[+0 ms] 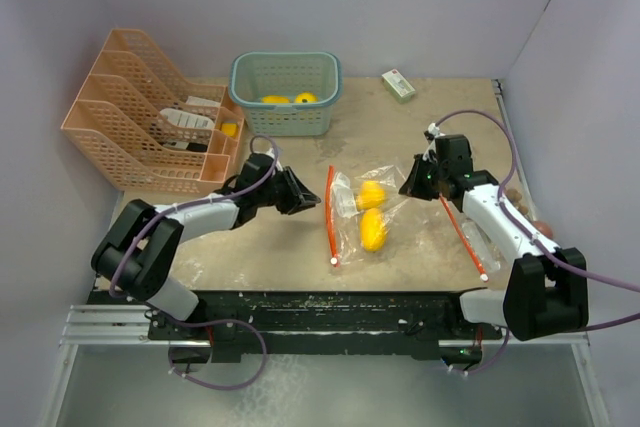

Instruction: Open the zip-top bag and remove the fake food

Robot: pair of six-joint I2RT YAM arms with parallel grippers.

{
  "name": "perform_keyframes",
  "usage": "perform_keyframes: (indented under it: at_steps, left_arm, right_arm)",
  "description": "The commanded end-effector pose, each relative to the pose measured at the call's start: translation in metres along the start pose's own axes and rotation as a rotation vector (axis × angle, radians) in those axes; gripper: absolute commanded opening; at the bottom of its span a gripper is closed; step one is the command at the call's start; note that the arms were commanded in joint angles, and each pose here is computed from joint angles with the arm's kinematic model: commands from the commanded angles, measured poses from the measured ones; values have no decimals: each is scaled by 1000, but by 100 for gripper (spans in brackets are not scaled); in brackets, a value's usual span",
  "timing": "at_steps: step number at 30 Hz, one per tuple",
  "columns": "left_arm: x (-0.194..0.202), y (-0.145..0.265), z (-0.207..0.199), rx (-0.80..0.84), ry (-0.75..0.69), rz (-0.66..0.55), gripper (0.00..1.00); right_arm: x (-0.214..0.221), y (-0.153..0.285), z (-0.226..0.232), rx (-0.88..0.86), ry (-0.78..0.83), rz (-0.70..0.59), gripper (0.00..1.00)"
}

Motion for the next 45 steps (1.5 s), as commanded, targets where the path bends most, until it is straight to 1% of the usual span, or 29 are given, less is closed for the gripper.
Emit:
perform_keyframes:
  at_steps: [1,5,9,14,18,22,26,32,33,34,37,40,43,45]
  left_arm:
    - [-16,12,-4,39,-6,-60,28]
    - [-19,8,0,31,-18,-55,28]
    - [-19,-7,-1,29,-28,0,26]
    - [-14,-34,-26,36,-108,72,23]
    - [-13,-46,-57,92,-152,77,21]
    - [-9,-55,-70,132,-171,103,18]
    - [5,-67,-74,151,-183,144,17]
    - [23,-90,-66,113,-187,190,16]
    - [24,-93,-64,105,-192,194,16]
    - [25,-95,-62,94,-196,199,19]
    - [27,-102,-56,71,-197,215,32]
    - [32,-106,-53,58,-202,228,40]
    - [35,-109,-53,56,-209,243,44]
    - [36,-110,-60,91,-215,249,44]
  right_arm:
    - [2,-1,0,-23,16,4,0]
    - [1,-2,0,-31,16,9,0]
    - [1,-3,0,-29,18,10,0]
    - [1,-3,0,-28,18,12,0]
    - [1,-2,0,-22,19,8,0]
    - [2,-2,-1,-20,18,6,0]
    - [0,-3,0,-24,20,8,0]
    - [1,-1,0,-28,21,8,0]
    - [1,-1,1,-29,22,8,0]
    - [1,-1,0,-29,21,9,0]
    - [2,-1,0,-27,21,12,0]
    - [1,0,0,-29,21,9,0]
    - [1,0,1,-32,21,12,0]
    - [1,0,1,-34,21,14,0]
Point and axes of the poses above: each gripper's point midway between its finger pads, its own y axis back along the fingers, its own z axis along the line the jaws close on, x = y × z, the point moved 8 cm from there along y, back along the fingers, and after that the axes turned 7 degrees about -y, right-handed, at the moved point
